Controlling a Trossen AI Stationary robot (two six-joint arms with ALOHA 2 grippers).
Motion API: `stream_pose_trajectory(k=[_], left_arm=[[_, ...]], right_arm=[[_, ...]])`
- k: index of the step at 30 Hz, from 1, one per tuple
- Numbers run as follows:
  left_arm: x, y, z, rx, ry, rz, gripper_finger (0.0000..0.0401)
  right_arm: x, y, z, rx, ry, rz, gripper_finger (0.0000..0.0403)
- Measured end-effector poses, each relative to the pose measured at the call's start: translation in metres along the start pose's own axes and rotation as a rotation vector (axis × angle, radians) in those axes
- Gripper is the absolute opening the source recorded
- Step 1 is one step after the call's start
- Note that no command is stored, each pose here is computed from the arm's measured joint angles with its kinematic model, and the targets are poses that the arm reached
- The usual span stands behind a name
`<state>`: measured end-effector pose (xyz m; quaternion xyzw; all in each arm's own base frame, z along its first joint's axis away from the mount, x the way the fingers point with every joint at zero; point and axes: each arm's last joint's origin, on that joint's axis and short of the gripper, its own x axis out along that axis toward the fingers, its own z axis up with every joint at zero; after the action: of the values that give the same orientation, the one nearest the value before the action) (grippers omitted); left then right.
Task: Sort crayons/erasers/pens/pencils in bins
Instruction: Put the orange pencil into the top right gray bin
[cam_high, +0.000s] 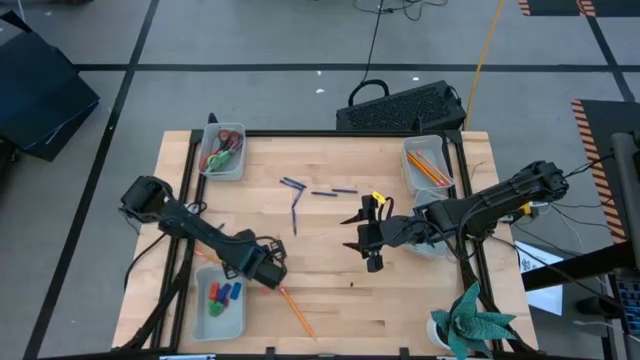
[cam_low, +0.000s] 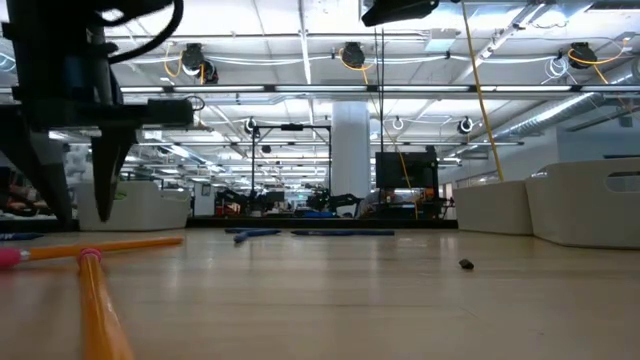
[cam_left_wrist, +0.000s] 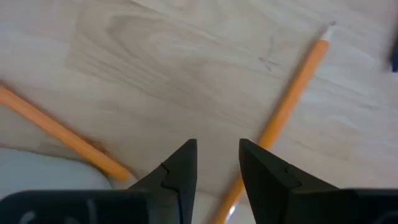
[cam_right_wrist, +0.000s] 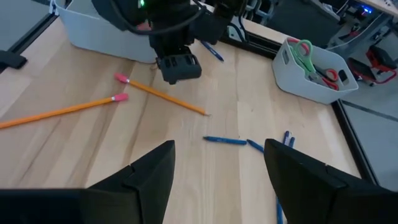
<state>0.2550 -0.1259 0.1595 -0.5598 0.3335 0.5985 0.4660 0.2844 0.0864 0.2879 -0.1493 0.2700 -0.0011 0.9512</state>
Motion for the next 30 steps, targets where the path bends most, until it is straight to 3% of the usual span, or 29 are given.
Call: stream_pose_trajectory(k=[5,10,18,27,30], left_arm=[[-0.009,-0.004,0.006,0.087,0.012,-0.024,0.0120],[-0.021,-0.027,0.013,0.219,0.020,-0.063,0.0120],[0.014,-0.056,0.027,0.292,0.001,0.054,0.0120],[0.030,-0.059,0.026,0.413,0.037,0.113,0.0118],[0.033,-0.061,0.023,0.470,0.070,0.105,0.0099]], right_arm=[[0.000,0.000,0.000,0.017,0.004,0.000,0.0238],[0.000,-0.001,0.000,0.017,0.005,-0.002,0.0238],[0.001,-0.004,-0.001,0.024,0.009,-0.013,0.0238],[0.001,-0.004,-0.006,0.031,0.058,-0.010,0.0238],[0.001,-0.004,-0.007,0.030,0.064,-0.011,0.0238]])
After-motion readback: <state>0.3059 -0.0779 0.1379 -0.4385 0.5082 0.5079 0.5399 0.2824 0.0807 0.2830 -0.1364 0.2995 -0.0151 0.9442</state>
